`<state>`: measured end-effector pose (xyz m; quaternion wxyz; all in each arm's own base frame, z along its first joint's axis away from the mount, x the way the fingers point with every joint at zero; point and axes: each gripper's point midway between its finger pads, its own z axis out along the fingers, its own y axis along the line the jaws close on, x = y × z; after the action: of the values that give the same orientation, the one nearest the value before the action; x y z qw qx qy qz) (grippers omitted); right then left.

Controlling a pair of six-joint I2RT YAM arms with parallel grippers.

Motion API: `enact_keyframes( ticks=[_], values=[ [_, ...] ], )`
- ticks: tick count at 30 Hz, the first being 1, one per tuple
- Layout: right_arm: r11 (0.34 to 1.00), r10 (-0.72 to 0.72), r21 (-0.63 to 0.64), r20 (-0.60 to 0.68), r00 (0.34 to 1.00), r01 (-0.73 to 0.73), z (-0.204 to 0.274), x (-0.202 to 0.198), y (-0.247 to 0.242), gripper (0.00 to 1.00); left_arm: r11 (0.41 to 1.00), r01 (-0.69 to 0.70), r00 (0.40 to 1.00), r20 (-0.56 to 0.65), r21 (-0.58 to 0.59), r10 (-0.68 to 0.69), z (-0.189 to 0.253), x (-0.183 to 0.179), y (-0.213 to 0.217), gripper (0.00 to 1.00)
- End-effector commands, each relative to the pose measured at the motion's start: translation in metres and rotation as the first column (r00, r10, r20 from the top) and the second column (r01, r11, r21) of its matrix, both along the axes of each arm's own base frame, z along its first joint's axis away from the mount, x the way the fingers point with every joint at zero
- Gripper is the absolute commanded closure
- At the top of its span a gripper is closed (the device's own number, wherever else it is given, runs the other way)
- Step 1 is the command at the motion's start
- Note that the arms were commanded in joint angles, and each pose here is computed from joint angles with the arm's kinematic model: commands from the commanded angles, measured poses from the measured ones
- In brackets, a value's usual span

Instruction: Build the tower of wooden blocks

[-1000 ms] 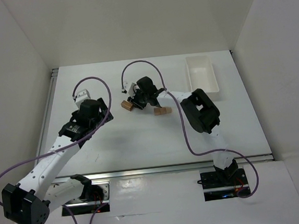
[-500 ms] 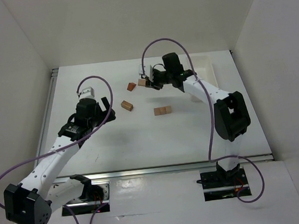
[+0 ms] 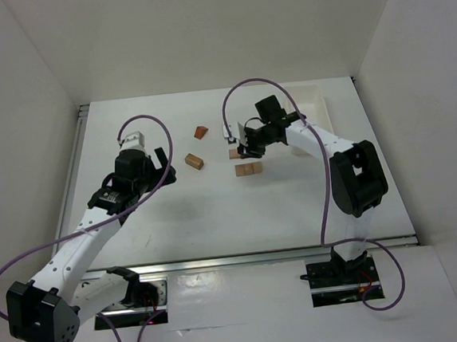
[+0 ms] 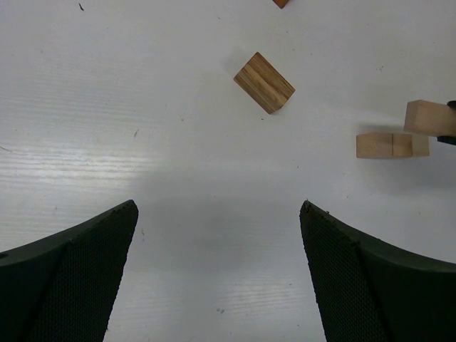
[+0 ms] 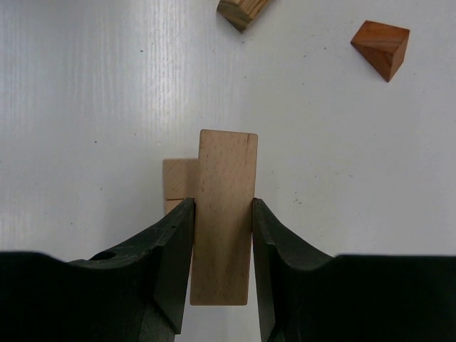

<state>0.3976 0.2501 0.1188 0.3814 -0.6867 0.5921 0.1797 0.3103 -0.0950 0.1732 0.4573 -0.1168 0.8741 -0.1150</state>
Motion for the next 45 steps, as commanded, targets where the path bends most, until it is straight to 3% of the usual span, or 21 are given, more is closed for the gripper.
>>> enact_keyframes(
  ticks=[1,15,45],
  values=[
    [0.999,0.026,-0.033,-0.027,0.999,-0.027,-0.008,-0.015,-0.009,0.93,1.000,0.014,1.000,0.022,0.001,-0.014,0.004,0.004,-0.001,0.00],
    [0.998,0.021,-0.056,-0.093,0.995,-0.027,-0.035,-0.021,-0.011,0.92,1.000,0.012,1.000,0.006,0.020,-0.012,-0.001,0.003,0.002,0.00],
    [0.999,0.021,-0.046,-0.072,0.997,-0.024,-0.053,-0.013,-0.021,0.87,0.999,0.025,0.999,-0.033,0.035,-0.024,-0.011,0.004,0.000,0.00]
  ],
)
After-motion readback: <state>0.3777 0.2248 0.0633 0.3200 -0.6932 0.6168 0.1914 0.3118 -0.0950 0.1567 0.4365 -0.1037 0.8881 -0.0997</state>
